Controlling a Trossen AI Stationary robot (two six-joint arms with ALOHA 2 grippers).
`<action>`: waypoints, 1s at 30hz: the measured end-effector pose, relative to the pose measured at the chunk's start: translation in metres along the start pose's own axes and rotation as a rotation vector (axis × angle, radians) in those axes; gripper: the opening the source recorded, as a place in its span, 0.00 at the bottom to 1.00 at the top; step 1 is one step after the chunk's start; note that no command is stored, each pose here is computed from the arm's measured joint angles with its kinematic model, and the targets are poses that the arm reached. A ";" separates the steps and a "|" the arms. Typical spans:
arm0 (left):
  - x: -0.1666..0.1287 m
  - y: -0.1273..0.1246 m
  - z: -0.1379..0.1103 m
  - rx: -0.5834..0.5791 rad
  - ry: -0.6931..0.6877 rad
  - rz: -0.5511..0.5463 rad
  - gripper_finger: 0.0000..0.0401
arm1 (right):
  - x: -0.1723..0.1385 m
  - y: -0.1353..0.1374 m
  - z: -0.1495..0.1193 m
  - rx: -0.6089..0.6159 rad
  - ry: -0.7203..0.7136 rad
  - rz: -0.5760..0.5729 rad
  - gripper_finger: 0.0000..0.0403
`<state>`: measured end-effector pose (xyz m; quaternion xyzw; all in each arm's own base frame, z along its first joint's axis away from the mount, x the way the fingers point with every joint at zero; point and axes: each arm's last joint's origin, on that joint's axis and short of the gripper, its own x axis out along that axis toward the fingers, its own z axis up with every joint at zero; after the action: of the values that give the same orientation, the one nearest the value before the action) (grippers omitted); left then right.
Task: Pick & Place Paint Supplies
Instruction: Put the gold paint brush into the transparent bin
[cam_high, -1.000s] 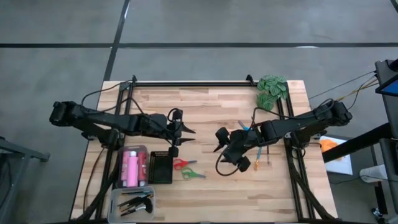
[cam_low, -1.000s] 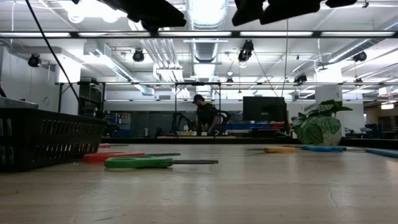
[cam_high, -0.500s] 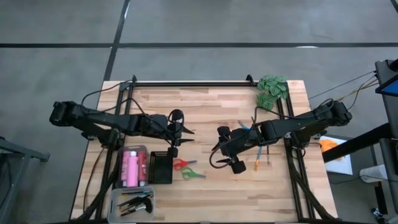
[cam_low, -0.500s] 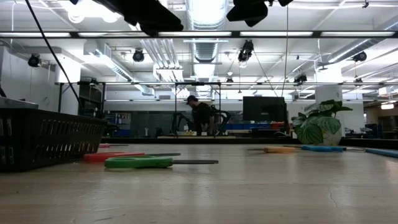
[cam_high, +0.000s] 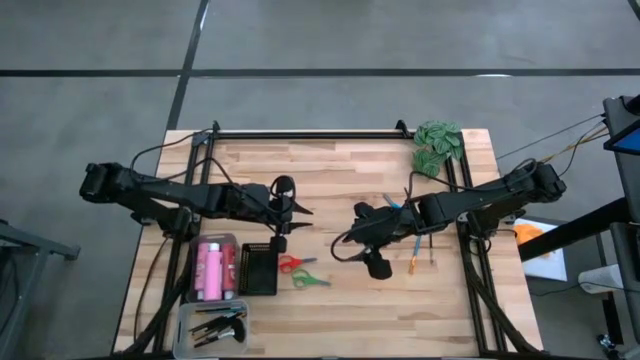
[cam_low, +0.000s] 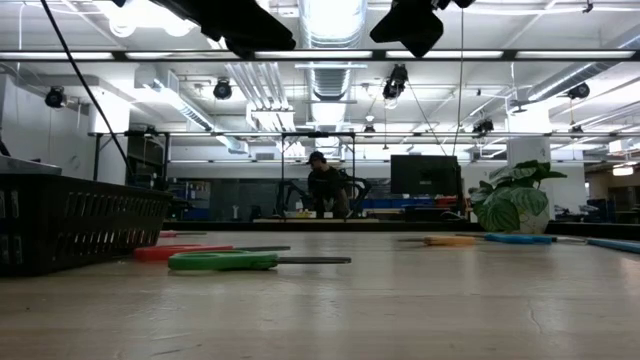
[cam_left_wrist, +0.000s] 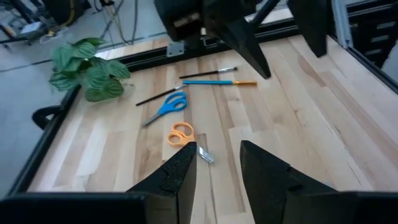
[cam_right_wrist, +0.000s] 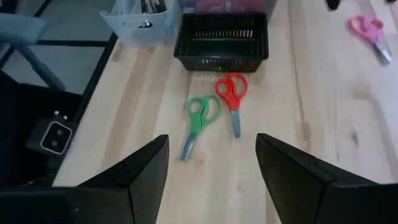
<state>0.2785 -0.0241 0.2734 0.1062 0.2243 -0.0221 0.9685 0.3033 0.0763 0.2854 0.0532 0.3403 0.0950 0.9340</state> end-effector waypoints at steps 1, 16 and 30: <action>0.000 0.000 0.000 -0.001 -0.003 0.014 0.31 | 0.000 0.000 0.000 0.014 0.000 0.000 0.59; 0.000 0.004 0.000 -0.077 0.008 0.127 0.32 | 0.000 0.000 0.000 -0.034 0.000 -0.001 0.59; 0.000 0.004 0.001 -0.076 0.004 0.128 0.58 | 0.000 0.000 0.000 -0.034 0.000 -0.001 0.59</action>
<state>0.2791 -0.0207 0.2747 0.0835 0.2196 0.0487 0.9708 0.3034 0.0763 0.2852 0.0373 0.3388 0.1001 0.9348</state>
